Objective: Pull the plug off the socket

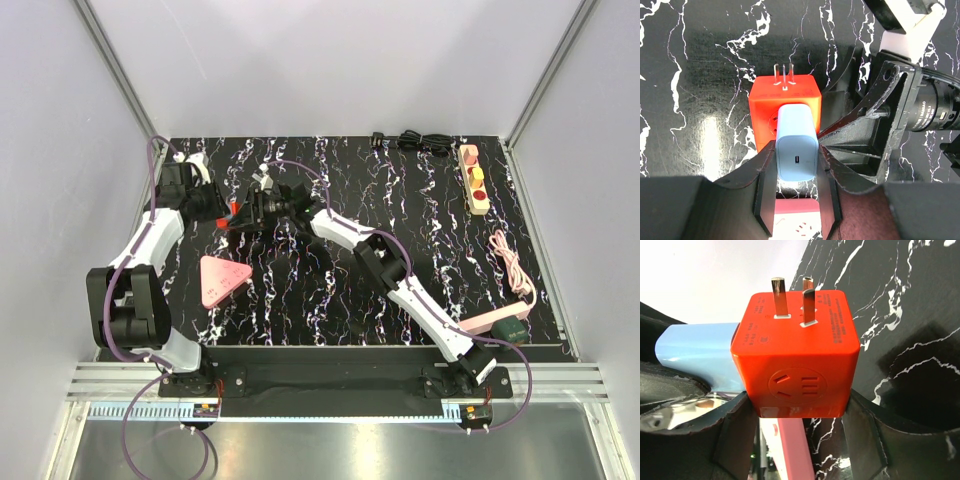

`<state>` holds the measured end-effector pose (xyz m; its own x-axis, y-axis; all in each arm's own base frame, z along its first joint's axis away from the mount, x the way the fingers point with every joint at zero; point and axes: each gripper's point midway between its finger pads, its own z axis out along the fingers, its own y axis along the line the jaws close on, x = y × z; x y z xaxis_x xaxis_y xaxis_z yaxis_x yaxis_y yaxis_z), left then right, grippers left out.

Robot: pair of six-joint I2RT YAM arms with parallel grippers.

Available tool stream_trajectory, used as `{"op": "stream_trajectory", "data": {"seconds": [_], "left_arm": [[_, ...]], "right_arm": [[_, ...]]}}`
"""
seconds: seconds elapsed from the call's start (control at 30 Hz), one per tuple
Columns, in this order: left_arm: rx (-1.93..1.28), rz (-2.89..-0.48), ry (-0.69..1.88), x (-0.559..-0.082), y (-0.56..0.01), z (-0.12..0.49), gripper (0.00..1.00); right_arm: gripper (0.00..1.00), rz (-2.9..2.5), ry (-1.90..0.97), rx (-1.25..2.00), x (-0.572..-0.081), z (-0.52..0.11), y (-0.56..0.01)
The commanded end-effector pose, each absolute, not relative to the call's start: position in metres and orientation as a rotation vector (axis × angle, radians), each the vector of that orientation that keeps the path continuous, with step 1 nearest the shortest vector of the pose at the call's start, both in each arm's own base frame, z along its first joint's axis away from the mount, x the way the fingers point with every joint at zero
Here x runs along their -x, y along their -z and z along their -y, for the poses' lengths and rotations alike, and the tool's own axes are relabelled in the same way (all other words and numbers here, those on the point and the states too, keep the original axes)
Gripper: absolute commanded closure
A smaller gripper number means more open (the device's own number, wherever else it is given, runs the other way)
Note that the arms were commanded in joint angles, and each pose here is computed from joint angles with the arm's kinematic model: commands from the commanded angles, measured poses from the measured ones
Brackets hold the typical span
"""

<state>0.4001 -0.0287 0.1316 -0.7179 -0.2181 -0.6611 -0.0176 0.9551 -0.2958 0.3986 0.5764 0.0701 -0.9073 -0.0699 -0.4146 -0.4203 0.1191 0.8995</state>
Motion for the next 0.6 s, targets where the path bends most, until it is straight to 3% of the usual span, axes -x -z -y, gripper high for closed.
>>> {"op": "stream_trajectory", "data": {"seconds": [0.0,0.2,0.57], "left_arm": [[0.113,-2.249,0.4,-0.416,-0.164,0.037,1.0],[0.117,-2.202,0.37,-0.415,-0.172,0.033,1.0],[0.131,-2.134,0.329,-0.415,-0.185,0.028,1.0]], "right_arm": [[1.0,-2.141,-1.858,0.29,-0.415,-0.583,-0.097],[1.0,-2.379,-1.835,-0.054,-0.42,-0.58,-0.078],[1.0,-2.611,-1.817,-0.316,-0.409,-0.573,-0.034]]}}
